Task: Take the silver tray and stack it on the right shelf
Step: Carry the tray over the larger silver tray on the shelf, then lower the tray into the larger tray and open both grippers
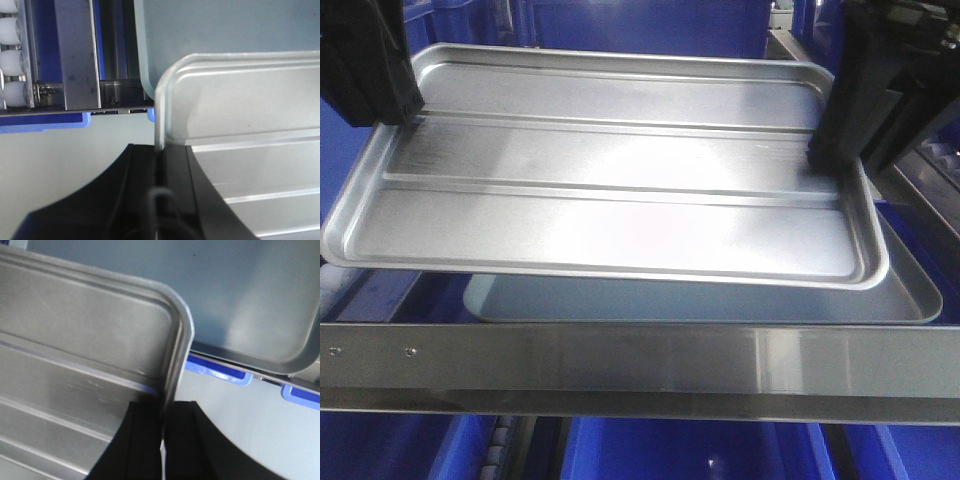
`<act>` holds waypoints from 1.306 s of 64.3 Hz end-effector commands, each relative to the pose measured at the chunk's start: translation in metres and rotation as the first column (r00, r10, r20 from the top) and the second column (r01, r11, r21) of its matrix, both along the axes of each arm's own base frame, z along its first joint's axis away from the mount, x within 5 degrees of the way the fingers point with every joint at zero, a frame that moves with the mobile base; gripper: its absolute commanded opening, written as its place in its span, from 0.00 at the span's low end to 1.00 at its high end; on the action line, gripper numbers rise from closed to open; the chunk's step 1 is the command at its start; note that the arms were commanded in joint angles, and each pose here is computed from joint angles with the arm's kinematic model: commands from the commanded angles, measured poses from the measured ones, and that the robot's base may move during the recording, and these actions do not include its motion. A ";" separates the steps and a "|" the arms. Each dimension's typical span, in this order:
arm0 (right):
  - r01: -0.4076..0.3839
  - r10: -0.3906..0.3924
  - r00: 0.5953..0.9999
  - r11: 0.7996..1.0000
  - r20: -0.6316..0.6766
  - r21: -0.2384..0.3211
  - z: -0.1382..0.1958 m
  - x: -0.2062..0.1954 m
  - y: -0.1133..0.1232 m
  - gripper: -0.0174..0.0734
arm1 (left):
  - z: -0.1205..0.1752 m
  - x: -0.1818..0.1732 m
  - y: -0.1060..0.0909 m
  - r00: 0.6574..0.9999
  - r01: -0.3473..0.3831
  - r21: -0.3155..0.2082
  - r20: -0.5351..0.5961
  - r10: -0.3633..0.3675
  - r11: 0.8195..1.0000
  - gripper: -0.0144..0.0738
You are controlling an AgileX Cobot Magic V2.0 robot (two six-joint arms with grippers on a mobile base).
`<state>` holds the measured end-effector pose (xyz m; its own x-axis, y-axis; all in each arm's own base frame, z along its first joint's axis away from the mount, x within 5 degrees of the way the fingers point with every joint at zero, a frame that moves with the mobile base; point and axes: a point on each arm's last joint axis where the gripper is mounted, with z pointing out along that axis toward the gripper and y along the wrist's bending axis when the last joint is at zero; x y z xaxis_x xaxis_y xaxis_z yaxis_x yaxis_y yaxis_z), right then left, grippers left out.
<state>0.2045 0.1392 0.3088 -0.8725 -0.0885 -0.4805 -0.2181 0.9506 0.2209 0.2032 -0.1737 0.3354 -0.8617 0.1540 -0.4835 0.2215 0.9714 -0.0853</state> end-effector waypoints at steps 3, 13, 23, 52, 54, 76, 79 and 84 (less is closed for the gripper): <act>-0.027 0.023 0.994 0.999 0.107 0.040 0.020 0.001 0.001 0.26 | 0.021 -0.001 -0.002 0.995 0.028 -0.082 0.102 -0.020 0.996 0.05; -0.028 0.024 0.993 0.999 0.114 0.037 0.024 0.002 0.000 0.26 | 0.023 0.002 -0.003 0.989 0.062 -0.081 0.139 -0.050 0.995 0.05; -0.023 0.021 0.987 1.000 0.158 0.013 0.040 0.008 -0.002 0.26 | 0.025 0.020 -0.002 0.976 0.064 -0.089 0.214 -0.044 0.994 0.05; 0.144 -0.123 0.980 0.982 0.158 -0.124 0.038 0.074 -0.028 0.26 | -0.003 0.088 -0.037 0.969 0.133 -0.032 0.216 -0.123 0.991 0.05; 0.150 -0.129 0.980 0.980 0.153 -0.134 0.032 0.081 -0.030 0.26 | -0.005 0.091 -0.040 0.968 0.134 -0.033 0.217 -0.124 0.990 0.05; 0.167 -0.154 0.985 0.967 0.082 -0.195 -0.027 0.132 -0.038 0.26 | -0.052 0.130 -0.048 0.989 0.072 -0.051 0.131 -0.065 0.996 0.05; 0.165 -0.153 0.986 0.966 0.074 -0.200 -0.032 0.134 -0.038 0.26 | -0.057 0.134 -0.048 0.991 0.065 -0.053 0.118 -0.059 0.996 0.05; 0.154 -0.141 0.987 0.967 0.080 -0.202 -0.033 0.136 -0.037 0.26 | -0.062 0.136 -0.050 0.992 0.070 -0.044 0.110 -0.065 0.997 0.05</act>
